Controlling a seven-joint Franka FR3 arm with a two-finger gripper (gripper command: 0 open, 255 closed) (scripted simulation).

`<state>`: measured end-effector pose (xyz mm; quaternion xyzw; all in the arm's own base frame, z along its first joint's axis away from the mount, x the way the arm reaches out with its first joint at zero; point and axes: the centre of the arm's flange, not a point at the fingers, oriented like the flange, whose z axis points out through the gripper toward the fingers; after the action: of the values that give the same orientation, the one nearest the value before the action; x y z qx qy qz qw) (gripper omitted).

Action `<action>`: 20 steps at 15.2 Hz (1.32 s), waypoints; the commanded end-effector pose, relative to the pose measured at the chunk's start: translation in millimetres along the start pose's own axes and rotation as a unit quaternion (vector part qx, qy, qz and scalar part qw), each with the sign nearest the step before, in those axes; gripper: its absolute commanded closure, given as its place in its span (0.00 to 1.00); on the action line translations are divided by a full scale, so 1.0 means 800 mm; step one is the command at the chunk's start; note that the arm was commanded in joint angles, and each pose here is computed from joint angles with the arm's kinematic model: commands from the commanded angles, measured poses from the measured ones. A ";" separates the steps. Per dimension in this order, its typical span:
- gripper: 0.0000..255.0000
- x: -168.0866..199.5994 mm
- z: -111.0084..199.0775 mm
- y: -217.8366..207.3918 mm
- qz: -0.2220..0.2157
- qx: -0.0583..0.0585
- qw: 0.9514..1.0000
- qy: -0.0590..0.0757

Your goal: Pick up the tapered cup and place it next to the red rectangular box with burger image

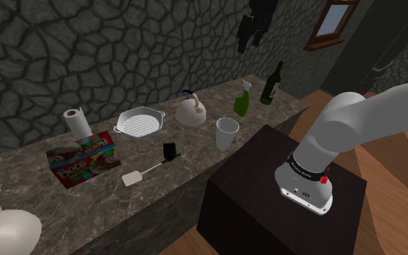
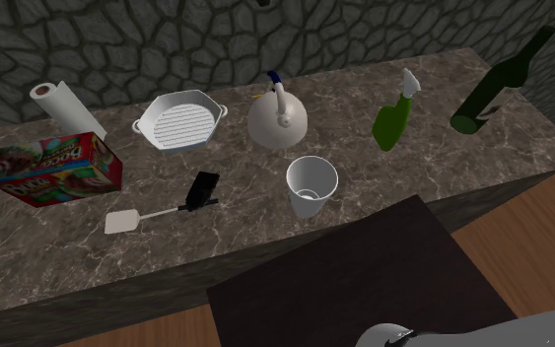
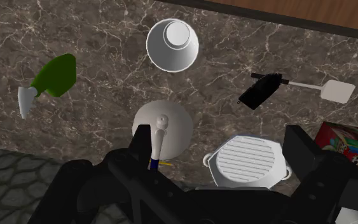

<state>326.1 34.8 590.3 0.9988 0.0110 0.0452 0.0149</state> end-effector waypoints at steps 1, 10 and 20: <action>0.00 0.000 0.000 0.000 0.000 0.000 1.000 0.000; 0.00 0.006 0.140 0.060 0.015 0.026 1.000 -0.010; 0.00 0.006 0.299 0.119 0.031 0.055 0.998 -0.022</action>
<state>354.7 -62.1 367.6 0.9989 -0.0162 0.0234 -0.0382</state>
